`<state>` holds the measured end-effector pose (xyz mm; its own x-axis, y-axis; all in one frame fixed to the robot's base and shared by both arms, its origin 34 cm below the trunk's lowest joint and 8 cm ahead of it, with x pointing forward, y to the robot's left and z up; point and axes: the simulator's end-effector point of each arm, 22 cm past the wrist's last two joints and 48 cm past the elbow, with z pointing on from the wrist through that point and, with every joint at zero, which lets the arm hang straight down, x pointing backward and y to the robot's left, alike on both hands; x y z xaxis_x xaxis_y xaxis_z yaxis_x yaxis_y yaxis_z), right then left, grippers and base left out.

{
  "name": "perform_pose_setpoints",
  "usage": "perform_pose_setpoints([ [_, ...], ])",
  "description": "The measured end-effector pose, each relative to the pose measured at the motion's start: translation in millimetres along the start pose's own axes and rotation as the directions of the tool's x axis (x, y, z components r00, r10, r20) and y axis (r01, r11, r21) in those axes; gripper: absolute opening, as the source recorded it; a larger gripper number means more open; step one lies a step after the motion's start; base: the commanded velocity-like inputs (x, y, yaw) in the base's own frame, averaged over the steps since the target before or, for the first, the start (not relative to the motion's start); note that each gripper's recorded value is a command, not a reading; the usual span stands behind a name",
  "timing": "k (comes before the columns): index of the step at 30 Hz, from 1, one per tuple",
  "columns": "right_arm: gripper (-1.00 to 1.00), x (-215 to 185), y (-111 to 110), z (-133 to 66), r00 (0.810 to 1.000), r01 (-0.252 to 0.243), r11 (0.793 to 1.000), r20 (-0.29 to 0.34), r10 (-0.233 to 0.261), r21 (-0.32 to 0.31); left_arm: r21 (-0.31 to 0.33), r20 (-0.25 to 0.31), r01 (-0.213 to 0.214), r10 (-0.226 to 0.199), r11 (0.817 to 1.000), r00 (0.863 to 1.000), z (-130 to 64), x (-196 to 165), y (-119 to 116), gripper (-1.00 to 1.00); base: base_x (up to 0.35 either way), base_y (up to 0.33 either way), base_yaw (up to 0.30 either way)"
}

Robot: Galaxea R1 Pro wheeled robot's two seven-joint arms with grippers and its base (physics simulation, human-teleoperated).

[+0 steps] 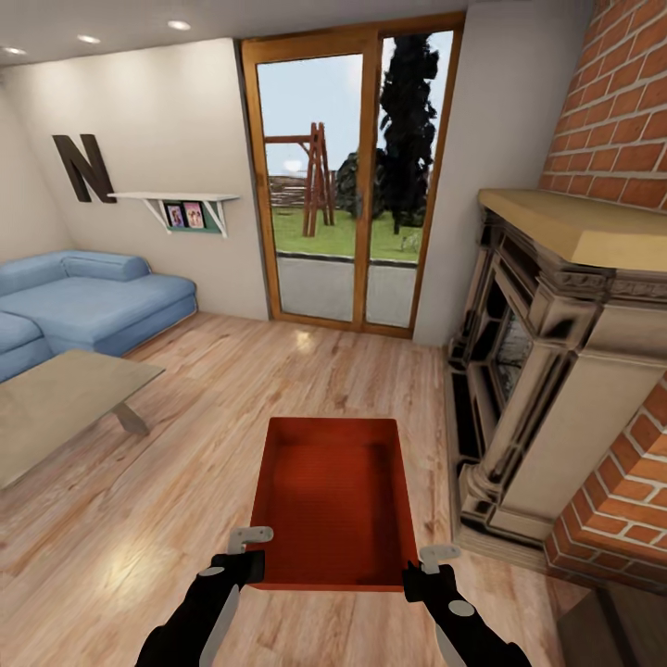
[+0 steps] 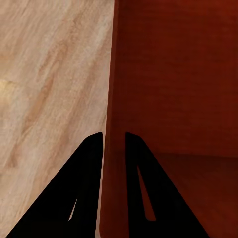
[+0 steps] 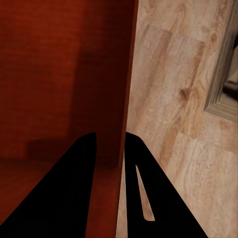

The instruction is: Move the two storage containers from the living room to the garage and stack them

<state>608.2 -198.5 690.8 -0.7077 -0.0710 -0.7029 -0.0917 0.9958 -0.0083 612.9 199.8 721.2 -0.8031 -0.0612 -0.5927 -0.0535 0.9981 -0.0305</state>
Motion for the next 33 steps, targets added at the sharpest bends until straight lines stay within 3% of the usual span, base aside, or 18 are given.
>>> perform_pose_setpoints([
  [33, -1.00, -44.0, -0.8, -39.7, 0.999, 0.003, 1.000, 0.053, -0.003, 0.004, 0.003, 0.053, 0.000, 0.000, 1.000, 0.999, -46.7, -36.6, -1.9, -1.00, 0.000, 0.000, 0.016],
])
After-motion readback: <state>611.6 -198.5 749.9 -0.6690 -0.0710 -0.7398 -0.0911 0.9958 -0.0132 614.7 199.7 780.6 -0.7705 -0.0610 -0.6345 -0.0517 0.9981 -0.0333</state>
